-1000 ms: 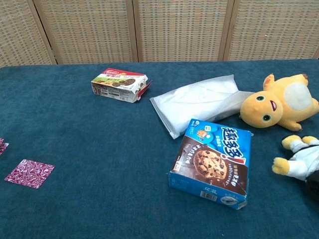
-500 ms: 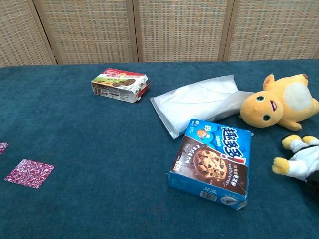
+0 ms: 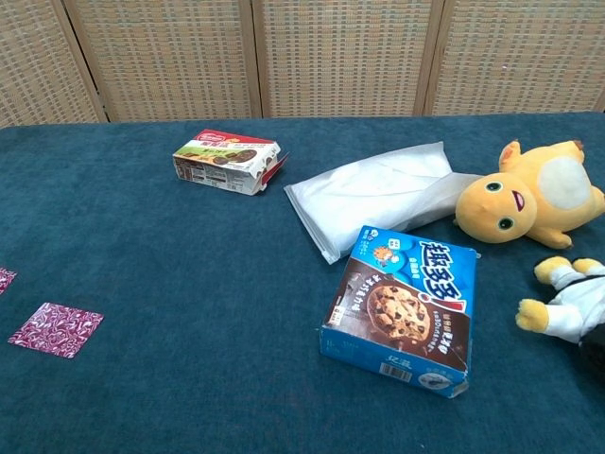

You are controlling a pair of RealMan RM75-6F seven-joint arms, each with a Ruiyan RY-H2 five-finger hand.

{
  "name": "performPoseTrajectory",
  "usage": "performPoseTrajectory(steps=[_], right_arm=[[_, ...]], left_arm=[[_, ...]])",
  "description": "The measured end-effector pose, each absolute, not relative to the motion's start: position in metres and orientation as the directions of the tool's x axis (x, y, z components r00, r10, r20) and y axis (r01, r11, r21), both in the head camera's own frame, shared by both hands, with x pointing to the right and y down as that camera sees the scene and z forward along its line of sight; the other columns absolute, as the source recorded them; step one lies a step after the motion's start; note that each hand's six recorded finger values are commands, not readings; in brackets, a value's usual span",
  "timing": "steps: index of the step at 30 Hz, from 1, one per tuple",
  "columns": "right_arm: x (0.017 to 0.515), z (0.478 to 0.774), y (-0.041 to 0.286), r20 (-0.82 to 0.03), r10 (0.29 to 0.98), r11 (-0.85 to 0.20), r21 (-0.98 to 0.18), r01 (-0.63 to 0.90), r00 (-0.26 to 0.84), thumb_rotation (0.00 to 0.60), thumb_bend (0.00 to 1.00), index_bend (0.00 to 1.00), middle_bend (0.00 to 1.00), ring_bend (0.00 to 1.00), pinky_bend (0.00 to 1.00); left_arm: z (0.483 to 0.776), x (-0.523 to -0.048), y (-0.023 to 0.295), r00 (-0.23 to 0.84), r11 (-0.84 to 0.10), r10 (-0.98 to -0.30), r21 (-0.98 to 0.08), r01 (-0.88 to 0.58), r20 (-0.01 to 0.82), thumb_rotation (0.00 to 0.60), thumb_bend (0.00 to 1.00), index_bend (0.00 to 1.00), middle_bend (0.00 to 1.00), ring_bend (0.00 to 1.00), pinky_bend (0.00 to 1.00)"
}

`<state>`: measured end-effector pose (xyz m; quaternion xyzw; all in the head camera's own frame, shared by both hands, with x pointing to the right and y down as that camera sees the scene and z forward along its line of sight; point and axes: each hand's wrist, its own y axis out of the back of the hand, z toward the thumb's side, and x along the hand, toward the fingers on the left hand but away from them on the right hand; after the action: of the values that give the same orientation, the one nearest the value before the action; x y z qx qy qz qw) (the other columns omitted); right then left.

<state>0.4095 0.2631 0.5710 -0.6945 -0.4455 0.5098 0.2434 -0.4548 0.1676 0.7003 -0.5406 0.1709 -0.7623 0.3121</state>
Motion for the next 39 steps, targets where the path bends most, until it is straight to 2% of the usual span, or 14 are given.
performPoseTrajectory(steps=[5, 17, 27, 39], right_arm=[[0.409, 0.572, 0.263, -0.494, 0.866, -0.487, -0.791, 0.370, 0.082, 0.600, 0.10, 0.04, 0.00, 0.00, 0.00], [0.410, 0.571, 0.263, -0.494, 0.865, -0.487, -0.790, 0.373, 0.082, 0.600, 0.10, 0.04, 0.00, 0.00, 0.00], [0.411, 0.571, 0.262, -0.494, 0.866, -0.485, -0.789, 0.377, 0.081, 0.600, 0.11, 0.04, 0.00, 0.00, 0.00], [0.412, 0.569, 0.262, -0.488, 0.869, -0.478, -0.790, 0.383, 0.079, 0.600, 0.10, 0.04, 0.00, 0.00, 0.00]], left_arm=[[0.697, -0.446, 0.166, -0.196, -0.741, -0.668, -0.619, 0.260, 0.718, 0.600, 0.29, 0.21, 0.00, 0.00, 0.00], [0.678, -0.391, 0.169, -0.056, -0.700, -0.705, -0.680, 0.220, 0.707, 0.600, 0.29, 0.21, 0.00, 0.00, 0.00], [0.681, -0.339, 0.199, 0.048, -0.692, -0.698, -0.691, 0.209, 0.714, 0.600, 0.29, 0.31, 0.00, 0.00, 0.00], [0.677, -0.327, 0.213, 0.086, -0.687, -0.690, -0.689, 0.231, 0.718, 0.600, 0.28, 0.31, 0.00, 0.00, 0.00]])
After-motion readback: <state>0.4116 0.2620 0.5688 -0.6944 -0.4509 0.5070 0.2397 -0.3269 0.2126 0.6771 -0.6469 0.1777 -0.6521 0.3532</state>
